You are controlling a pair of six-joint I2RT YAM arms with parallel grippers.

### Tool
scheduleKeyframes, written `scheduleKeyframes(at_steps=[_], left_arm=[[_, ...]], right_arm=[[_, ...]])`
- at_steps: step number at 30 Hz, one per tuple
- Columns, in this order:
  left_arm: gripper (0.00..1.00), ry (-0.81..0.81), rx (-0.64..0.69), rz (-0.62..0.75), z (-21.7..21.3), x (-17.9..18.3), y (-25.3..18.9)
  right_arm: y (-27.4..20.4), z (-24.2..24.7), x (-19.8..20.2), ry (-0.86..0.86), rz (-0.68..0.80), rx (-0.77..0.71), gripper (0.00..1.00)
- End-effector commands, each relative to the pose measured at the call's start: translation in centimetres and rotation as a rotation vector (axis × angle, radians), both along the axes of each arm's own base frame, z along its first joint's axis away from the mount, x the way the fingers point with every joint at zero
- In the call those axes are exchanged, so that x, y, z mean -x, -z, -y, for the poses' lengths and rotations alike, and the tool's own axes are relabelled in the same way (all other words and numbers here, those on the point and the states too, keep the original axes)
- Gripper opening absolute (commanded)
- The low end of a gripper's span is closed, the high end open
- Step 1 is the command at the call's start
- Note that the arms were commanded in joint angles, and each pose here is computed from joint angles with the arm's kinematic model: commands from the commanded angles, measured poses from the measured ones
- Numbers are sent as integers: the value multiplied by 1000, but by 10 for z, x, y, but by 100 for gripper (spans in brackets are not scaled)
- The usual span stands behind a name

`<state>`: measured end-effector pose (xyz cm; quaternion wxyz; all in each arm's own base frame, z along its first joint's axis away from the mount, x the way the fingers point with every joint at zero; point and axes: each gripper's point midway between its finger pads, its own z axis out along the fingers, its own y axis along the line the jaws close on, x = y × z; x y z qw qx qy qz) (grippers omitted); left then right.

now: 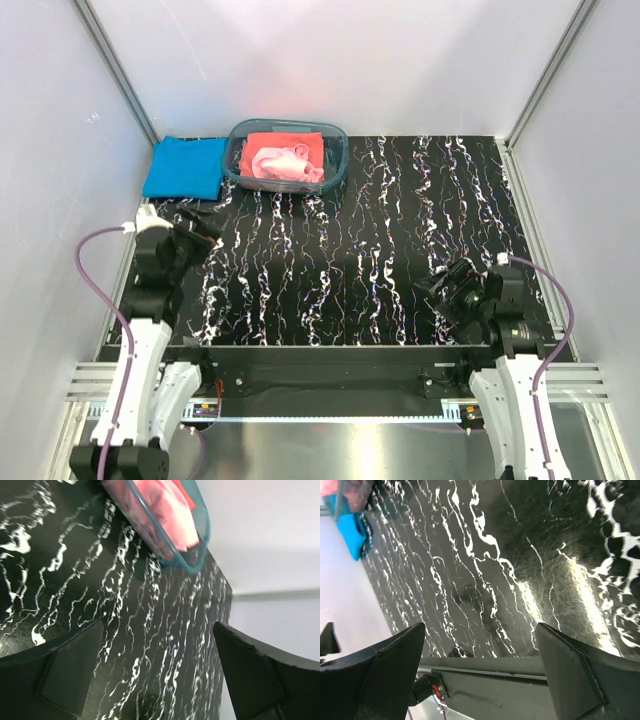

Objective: Fold and stack the t-shirts
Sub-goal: Grab the tshirt from the pile

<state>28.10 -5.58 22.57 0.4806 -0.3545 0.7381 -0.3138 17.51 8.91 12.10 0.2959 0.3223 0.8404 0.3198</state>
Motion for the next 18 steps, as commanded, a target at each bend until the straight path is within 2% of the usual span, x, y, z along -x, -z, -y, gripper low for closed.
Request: scheduleKeyframes(at_steps=[1,3,5,6,7,9,10,11,12,13,14,15,17,18], left_arm=[[99,-69,8,-40,-11,-22,-17],[99,132,70,83,22,-42,-50],[99,280,173,53,49,-65,-41],[99,308,182,108,53,-80,-61],[99,316,197,66,55,-98,-46],[99,303,122,93,51,-118,-49],[99,300,60,139,53,-132,-77],[99,264,-51,86,42,-153,-60],[99,265,-93,0,42,-159,-44],[99,252,-139,43,39,-177,-74],[99,237,-201,-35,31,-196,-45],[97,237,-225,-87,29,-202,-34],[91,228,-293,-62,24,-227,-45],[88,248,-313,-98,30,-240,-26]], right_arm=[[-31,13,-13,19,60,98,100],[-47,17,-20,33,76,118,100],[-54,23,-29,34,49,158,100],[-55,25,-31,34,30,173,100],[-42,31,-33,45,-52,203,100],[-45,36,-40,38,-93,237,100],[-35,39,-44,28,-149,263,100],[-41,41,-50,20,-142,281,100],[-41,43,-53,16,-152,294,100],[-40,43,-60,2,-161,300,100],[-46,42,-66,-14,-144,300,100],[-49,40,-71,-35,-132,302,100],[-58,38,-84,-75,-123,309,100],[-60,38,-89,-91,-121,320,100]])
